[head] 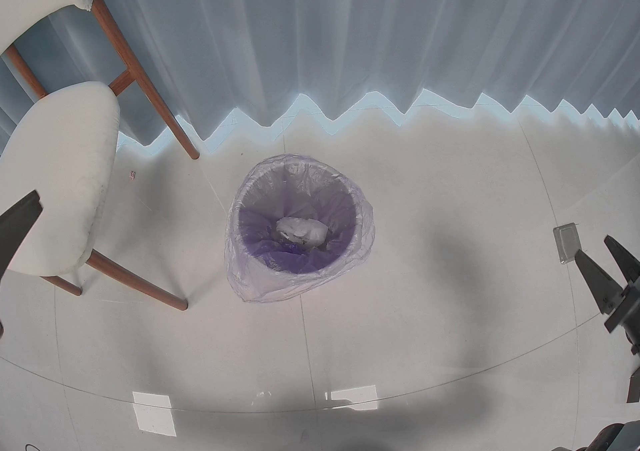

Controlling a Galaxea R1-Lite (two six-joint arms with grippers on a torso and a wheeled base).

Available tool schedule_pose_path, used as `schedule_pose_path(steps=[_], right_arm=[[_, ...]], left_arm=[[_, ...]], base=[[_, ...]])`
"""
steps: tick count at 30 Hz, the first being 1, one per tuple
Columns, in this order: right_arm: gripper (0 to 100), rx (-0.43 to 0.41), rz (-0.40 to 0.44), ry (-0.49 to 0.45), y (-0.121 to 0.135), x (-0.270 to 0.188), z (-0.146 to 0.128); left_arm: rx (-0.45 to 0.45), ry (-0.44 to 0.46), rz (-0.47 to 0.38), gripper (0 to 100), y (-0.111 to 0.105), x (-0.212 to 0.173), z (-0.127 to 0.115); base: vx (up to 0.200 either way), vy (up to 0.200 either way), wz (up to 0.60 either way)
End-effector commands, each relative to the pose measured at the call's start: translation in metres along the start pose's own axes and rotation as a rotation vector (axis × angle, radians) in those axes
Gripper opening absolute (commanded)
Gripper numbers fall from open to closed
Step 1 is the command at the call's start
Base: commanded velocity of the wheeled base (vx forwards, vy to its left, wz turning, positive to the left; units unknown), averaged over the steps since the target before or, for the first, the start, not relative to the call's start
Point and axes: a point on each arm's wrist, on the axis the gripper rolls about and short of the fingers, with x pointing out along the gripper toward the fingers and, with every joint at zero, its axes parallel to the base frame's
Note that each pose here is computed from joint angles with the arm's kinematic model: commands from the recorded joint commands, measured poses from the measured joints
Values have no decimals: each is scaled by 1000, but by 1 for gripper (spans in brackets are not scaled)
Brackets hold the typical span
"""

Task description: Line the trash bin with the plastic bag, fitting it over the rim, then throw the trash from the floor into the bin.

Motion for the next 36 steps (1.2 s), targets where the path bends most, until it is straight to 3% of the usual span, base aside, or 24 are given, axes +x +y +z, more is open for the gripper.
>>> schedule_pose_path(steps=[1, 2, 3, 5, 10, 13, 18, 24, 26, 28, 30, 36], right_arm=[[100, -19, 0, -134, -3, -65, 3], [100, -19, 0, -134, -3, -65, 3], [100, -30, -5, -125, -5, -76, -4], [100, -34, -19, -110, -7, -84, -11], [100, -44, -117, -60, -12, -104, -43], [100, -49, -172, -49, -13, -115, -59], [100, -61, -186, -37, -15, -121, -73], [100, -98, -210, 6, -15, -125, -84], [100, -100, -210, 3, -15, -125, -84], [100, -106, -208, 7, -15, -125, -84], [100, -112, -208, 7, -15, -125, -84], [100, -106, -215, 6, -15, -125, -84]], left_arm=[[45, -24, 32, 100, -32, -60, -41], [45, -24, 32, 100, -32, -60, -41], [34, -6, 35, 100, -30, -68, -61], [24, 3, 27, 100, -30, -75, -76], [25, 16, 13, 100, -29, -91, -109], [30, 23, 29, 100, -31, -99, -121], [76, 28, 64, 100, -30, -102, -127], [195, 127, 278, 100, -18, -104, -146], [206, 143, 336, 100, -17, -105, -148], [208, 200, 470, 100, -12, -108, -155], [209, 233, 530, 100, -10, -109, -158], [212, 217, 562, 100, -10, -109, -157]], base=[[0, 0, 0], [0, 0, 0], [0, 0, 0], [0, 0, 0], [0, 0, 0], [0, 0, 0], [0, 0, 0], [0, 0, 0], [0, 0, 0], [0, 0, 0], [0, 0, 0], [0, 0, 0]])
